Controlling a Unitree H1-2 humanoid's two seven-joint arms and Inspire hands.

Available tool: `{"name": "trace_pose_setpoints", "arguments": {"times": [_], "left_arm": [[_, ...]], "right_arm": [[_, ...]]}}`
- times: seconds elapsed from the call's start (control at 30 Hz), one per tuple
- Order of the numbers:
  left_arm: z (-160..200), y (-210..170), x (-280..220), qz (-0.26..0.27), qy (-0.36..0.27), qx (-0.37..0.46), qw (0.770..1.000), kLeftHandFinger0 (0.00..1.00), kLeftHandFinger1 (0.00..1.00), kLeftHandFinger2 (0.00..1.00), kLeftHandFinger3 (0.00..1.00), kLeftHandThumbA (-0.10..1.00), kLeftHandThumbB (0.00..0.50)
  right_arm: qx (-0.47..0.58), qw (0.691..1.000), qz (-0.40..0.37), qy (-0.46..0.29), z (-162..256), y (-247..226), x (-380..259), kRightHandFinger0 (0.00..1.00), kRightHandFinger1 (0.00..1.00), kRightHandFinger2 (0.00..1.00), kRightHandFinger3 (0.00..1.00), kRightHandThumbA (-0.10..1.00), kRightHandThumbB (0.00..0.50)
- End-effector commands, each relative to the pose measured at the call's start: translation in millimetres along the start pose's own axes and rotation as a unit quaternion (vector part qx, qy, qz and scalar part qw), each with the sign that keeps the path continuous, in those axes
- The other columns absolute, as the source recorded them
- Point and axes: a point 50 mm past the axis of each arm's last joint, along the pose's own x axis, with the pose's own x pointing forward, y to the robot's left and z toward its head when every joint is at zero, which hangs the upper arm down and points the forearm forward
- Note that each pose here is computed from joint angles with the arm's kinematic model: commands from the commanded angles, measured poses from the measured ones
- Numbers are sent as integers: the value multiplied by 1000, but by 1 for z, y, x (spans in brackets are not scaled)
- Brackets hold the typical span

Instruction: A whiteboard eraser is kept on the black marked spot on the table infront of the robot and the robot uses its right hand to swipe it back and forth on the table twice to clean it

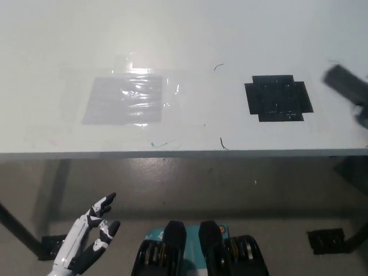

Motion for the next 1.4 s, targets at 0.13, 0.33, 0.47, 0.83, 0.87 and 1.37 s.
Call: {"name": "trace_pose_setpoints", "arguments": {"times": [0.13, 0.33, 0.47, 0.83, 0.87, 1.37], "left_arm": [[6, 0, 1, -6, -15, -2, 1000, 1000, 1000, 1000, 1000, 773, 448], [7, 3, 1, -5, -18, 4, 1000, 1000, 1000, 1000, 1000, 772, 452], [7, 2, 2, -5, -21, 4, 1000, 1000, 1000, 1000, 1000, 771, 450], [7, 2, 3, -5, -23, 9, 1000, 1000, 1000, 1000, 1000, 776, 455], [8, 3, 3, -6, -23, 10, 1000, 1000, 1000, 1000, 1000, 776, 454], [6, 4, 1, -6, -21, 8, 1000, 1000, 1000, 1000, 1000, 765, 453]], "right_arm": [[-8, 998, 1, 63, -35, -16, 1, 1000, 1000, 1000, 1000, 281, 187], [-12, 999, 2, 41, -6, -14, 0, 777, 941, 972, 1000, 280, 166], [5, 1000, 14, 21, 41, -9, -4, 542, 724, 832, 1000, 154, 172], [74, 986, 39, -148, 188, 18, -53, 0, 12, 99, 681, -81, 186], [73, 984, 40, -158, 197, 19, -59, 49, 120, 184, 705, -50, 181], [49, 985, 36, -161, 200, 23, -64, 179, 372, 383, 831, -21, 186]]}}
